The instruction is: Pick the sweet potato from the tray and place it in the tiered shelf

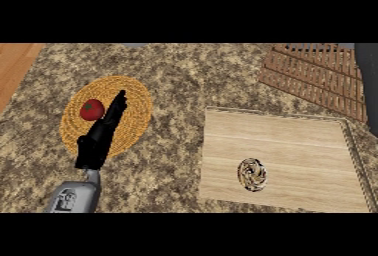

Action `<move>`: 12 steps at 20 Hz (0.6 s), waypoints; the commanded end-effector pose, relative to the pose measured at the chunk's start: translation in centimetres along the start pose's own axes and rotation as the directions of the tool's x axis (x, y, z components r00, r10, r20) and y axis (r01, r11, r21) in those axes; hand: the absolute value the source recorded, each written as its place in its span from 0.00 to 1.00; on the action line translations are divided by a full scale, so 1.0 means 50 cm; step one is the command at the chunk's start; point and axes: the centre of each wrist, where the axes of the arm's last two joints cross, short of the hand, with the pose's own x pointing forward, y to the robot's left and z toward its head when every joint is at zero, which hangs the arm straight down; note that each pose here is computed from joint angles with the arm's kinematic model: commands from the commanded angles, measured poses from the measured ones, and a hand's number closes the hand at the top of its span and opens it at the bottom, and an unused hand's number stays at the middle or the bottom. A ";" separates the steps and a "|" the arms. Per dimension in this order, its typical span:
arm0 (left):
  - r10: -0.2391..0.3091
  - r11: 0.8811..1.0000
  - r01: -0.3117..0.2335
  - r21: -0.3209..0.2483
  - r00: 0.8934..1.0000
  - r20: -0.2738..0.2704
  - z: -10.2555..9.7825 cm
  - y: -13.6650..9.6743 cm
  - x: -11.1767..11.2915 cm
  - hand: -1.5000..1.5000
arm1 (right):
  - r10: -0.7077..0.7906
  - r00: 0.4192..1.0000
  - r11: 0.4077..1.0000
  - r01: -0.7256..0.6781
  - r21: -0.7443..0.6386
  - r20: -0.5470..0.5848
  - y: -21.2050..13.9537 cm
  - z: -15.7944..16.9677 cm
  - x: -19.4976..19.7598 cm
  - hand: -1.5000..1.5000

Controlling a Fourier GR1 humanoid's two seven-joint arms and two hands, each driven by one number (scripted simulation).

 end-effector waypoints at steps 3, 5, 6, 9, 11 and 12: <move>-0.003 1.000 0.003 0.009 1.000 -0.013 -0.016 0.004 0.021 0.50 | 0.229 0.961 0.966 -0.245 -0.088 -0.158 0.000 -0.034 -0.056 0.00; -0.008 1.000 0.008 0.011 1.000 -0.013 -0.003 0.018 -0.014 0.50 | 0.268 0.947 0.957 -0.283 -0.067 -0.176 0.011 -0.018 -0.085 0.00; -0.009 1.000 0.009 0.008 1.000 -0.001 -0.009 0.010 -0.021 0.50 | 0.271 0.943 0.956 -0.288 -0.062 -0.194 0.011 -0.018 -0.100 0.00; -0.010 1.000 0.010 0.023 1.000 0.018 0.010 0.031 0.005 0.50 | 0.201 0.956 0.972 -0.222 -0.081 -0.216 -0.007 -0.012 -0.089 0.00; -0.005 1.000 0.005 0.016 1.000 -0.004 -0.012 0.026 -0.019 0.50 | 0.167 0.963 0.979 -0.187 -0.081 -0.211 -0.021 -0.021 -0.048 0.00; -0.006 1.000 0.006 0.014 1.000 -0.020 -0.012 0.008 -0.005 0.50 | 0.129 0.968 0.986 -0.149 -0.080 -0.214 -0.019 -0.004 -0.041 0.00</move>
